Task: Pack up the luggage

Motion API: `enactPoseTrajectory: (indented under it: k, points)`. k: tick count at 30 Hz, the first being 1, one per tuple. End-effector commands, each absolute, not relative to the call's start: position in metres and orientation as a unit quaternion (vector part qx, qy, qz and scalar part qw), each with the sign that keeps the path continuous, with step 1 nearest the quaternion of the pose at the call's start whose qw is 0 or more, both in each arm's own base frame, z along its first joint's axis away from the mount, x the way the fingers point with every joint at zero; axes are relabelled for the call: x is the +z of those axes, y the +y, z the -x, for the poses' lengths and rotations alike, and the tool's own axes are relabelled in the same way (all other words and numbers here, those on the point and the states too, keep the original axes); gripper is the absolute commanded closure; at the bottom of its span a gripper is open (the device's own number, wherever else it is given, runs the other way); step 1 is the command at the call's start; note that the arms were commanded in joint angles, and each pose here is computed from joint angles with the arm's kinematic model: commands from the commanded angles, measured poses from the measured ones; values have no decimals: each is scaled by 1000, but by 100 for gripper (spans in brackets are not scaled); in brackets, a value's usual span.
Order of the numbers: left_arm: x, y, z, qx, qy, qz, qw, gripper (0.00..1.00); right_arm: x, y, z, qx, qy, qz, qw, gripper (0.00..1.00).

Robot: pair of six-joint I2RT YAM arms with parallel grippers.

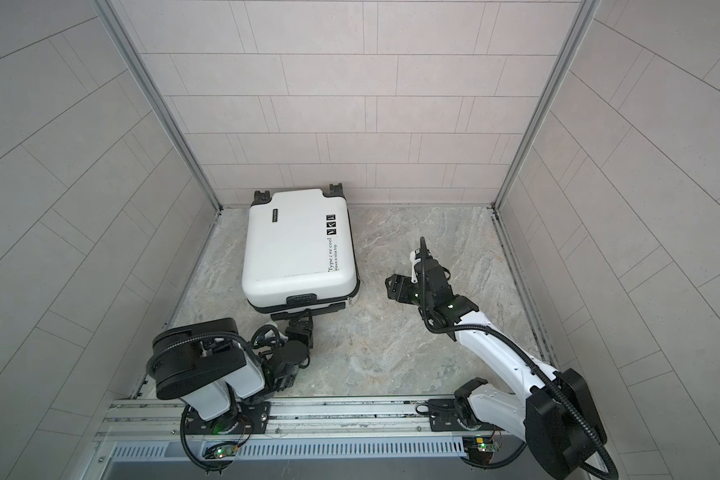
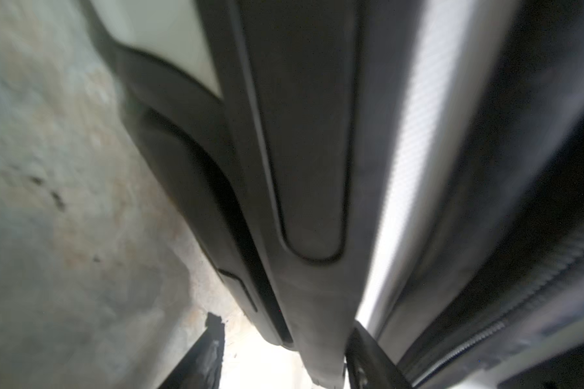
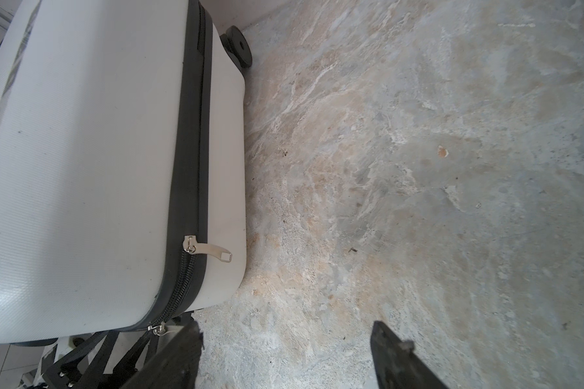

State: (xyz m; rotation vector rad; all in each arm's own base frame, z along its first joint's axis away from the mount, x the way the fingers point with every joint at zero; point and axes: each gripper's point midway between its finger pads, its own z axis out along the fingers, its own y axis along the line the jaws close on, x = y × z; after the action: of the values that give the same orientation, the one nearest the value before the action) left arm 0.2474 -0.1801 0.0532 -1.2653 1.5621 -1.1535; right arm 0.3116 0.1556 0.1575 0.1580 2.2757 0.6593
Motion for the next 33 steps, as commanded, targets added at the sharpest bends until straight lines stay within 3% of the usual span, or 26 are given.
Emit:
enactPoseTrajectory:
  k: [1,10,22,26,33]
  points:
    - [57,-182,-253,-475,592,521,391,41,157,156,-309,261,886,-59,378,21]
    - [57,-178,-267,-472,580,534,395,42,158,163,-302,272,881,-39,386,26]
    - [67,-178,-287,-477,566,540,401,57,147,193,-276,269,878,41,394,33]
    - [72,-176,-293,-479,563,538,406,66,142,206,-270,286,865,63,408,27]
    - [76,-173,-295,-478,568,530,410,92,139,241,-265,301,830,148,445,26]
